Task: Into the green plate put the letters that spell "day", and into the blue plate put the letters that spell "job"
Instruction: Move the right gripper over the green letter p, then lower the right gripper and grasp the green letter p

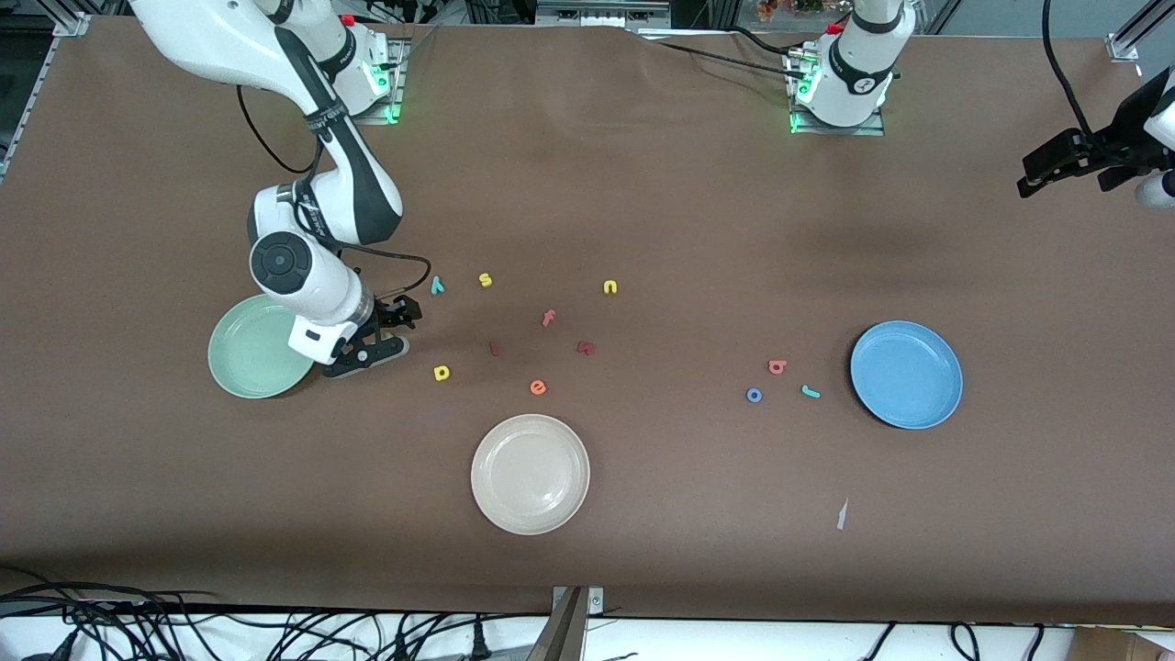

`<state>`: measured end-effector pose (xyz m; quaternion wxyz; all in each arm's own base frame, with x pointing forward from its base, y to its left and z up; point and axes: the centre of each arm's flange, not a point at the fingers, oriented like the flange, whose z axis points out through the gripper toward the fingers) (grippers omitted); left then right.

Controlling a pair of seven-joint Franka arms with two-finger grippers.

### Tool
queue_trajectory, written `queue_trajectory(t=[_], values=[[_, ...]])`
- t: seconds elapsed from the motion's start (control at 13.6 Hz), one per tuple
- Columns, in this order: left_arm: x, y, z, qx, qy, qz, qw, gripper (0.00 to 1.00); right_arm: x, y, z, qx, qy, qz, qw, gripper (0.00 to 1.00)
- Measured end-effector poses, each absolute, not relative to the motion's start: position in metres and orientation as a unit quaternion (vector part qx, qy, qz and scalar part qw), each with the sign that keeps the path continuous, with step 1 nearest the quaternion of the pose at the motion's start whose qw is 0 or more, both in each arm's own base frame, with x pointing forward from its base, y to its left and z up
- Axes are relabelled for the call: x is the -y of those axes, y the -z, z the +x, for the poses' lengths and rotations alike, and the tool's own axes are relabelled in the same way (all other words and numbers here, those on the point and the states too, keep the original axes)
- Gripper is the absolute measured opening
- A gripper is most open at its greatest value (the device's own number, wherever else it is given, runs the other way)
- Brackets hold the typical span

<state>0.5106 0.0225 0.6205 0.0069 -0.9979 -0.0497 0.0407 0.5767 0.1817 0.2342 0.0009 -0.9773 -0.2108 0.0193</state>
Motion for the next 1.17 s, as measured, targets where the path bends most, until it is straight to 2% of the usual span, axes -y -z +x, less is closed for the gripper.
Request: queue_trajectory(t=[0.44,0.81,0.95,1.03,1.1,1.17], values=[[-0.022,-0.621,0.511,0.050,-0.041,-0.998,0.007,1.00,-0.174,-0.206,0.572,0.327,-0.009,-0.945,0.000,1.00],[-0.022,-0.621,0.511,0.050,-0.041,-0.998,0.007,1.00,-0.169,-0.187,0.571,0.368,-0.010,-0.930,-0.004,0.99],[-0.023,-0.621,0.511,0.050,-0.041,-0.998,0.007,1.00,-0.164,-0.183,0.571,0.377,-0.013,-0.926,-0.013,0.96],[-0.022,-0.621,0.511,0.050,-0.041,-0.998,0.007,1.00,-0.162,-0.182,0.571,0.379,-0.015,-0.925,-0.016,0.89],[-0.023,-0.621,0.511,0.050,-0.041,-0.998,0.007,1.00,-0.161,-0.181,0.571,0.382,-0.015,-0.924,-0.017,0.89],[-0.022,-0.621,0.511,0.050,-0.041,-0.998,0.007,1.00,-0.161,-0.180,0.570,0.383,-0.016,-0.923,-0.018,0.82]])
